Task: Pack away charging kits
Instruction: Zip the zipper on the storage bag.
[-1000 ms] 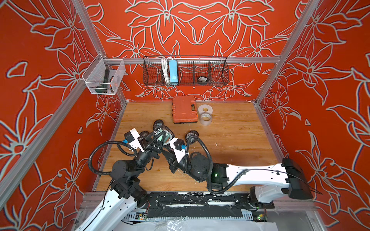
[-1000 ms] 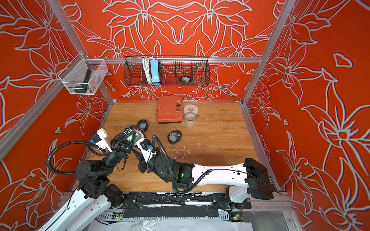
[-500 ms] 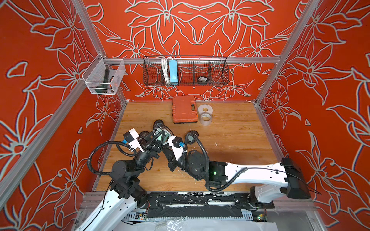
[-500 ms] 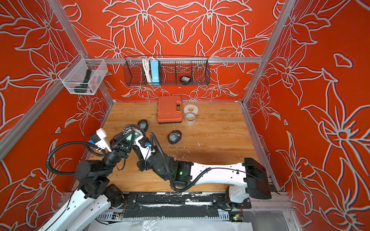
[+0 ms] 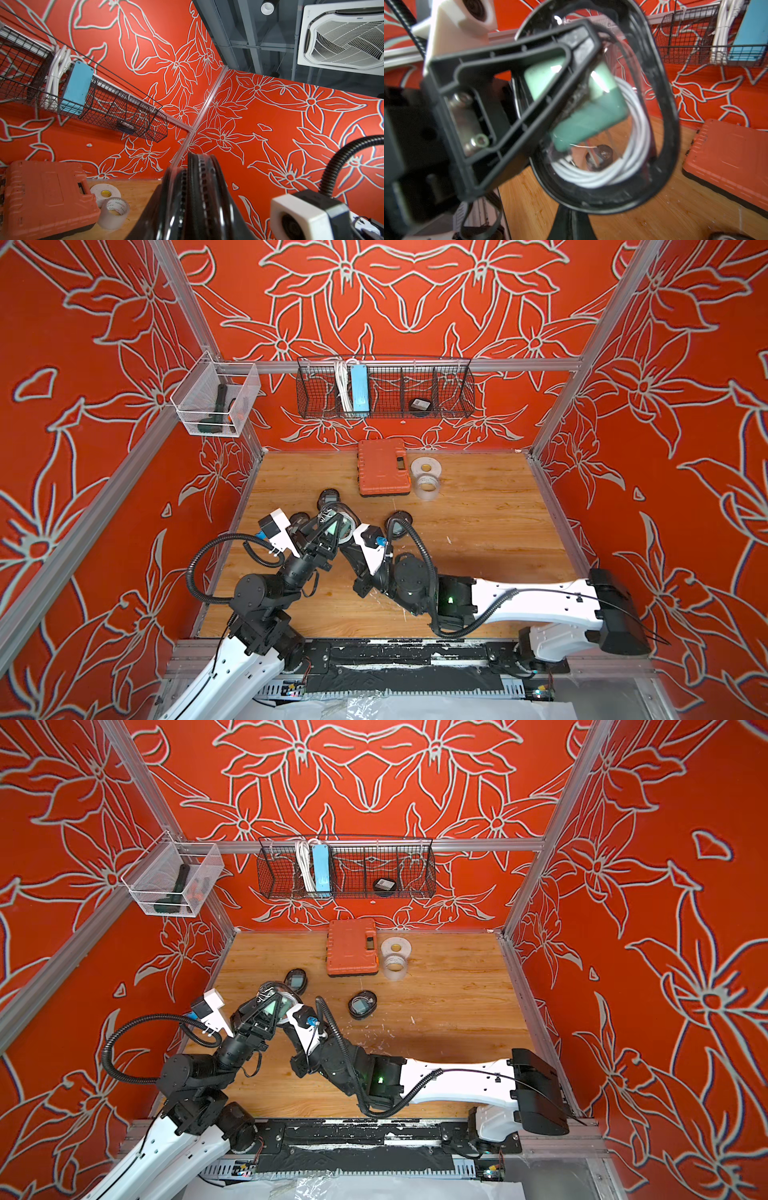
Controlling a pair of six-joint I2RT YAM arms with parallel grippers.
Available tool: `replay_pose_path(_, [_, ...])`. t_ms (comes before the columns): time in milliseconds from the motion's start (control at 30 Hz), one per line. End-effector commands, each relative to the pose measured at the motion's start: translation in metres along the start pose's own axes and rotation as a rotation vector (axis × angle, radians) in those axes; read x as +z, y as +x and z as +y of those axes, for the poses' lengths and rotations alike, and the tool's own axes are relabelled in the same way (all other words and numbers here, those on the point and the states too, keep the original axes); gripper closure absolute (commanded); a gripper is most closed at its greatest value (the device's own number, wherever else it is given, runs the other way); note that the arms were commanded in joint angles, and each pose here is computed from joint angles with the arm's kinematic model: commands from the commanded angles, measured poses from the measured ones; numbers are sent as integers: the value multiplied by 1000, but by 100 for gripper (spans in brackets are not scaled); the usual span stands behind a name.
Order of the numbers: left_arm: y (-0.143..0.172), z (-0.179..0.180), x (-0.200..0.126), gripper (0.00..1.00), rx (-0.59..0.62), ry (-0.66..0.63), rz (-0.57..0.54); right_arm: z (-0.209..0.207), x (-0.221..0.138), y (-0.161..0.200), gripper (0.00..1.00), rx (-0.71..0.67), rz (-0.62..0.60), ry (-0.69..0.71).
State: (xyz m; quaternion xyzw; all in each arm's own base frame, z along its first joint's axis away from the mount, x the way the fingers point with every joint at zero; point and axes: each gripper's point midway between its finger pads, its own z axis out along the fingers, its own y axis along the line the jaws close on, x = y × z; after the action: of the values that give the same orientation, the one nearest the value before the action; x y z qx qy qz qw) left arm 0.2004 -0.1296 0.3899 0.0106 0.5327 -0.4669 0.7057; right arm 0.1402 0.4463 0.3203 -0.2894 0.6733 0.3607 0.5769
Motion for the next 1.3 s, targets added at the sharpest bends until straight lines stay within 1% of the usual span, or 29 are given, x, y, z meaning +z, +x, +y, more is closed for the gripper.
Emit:
replay_pose_path(0, [-15,-8,-1,100,-17,16,-46,-28,-14,-8,100,1,-32,97])
replay_pose_path(267, [-2,-5,8,100,-61,7,28,-54,-24,-1,100,-62,-8,155])
replay_pose_path(433, [7,-4,14,100,-79,-12,95,-73,-27,5,100,-122,15,189])
replay_pose_path(600, [20,-3,18,100,-99,-17,171,-85,-34,12,100,-181,36,169])
replay_pose_path(833, [45,-6,24,100,-119,-1,316,-97,-45,14,100,-249,45,145])
replay_pose_path(1000, [61,-6,24,100,-131,-8,419,-110,-51,12,100,-277,50,165])
replay_pose_path(1200, [62,-2,16,100,-117,-49,449,-122,-55,17,100,-315,81,160])
replay_pose_path(1267, [64,-6,15,100,-120,-30,464,-117,-55,21,100,-335,101,126])
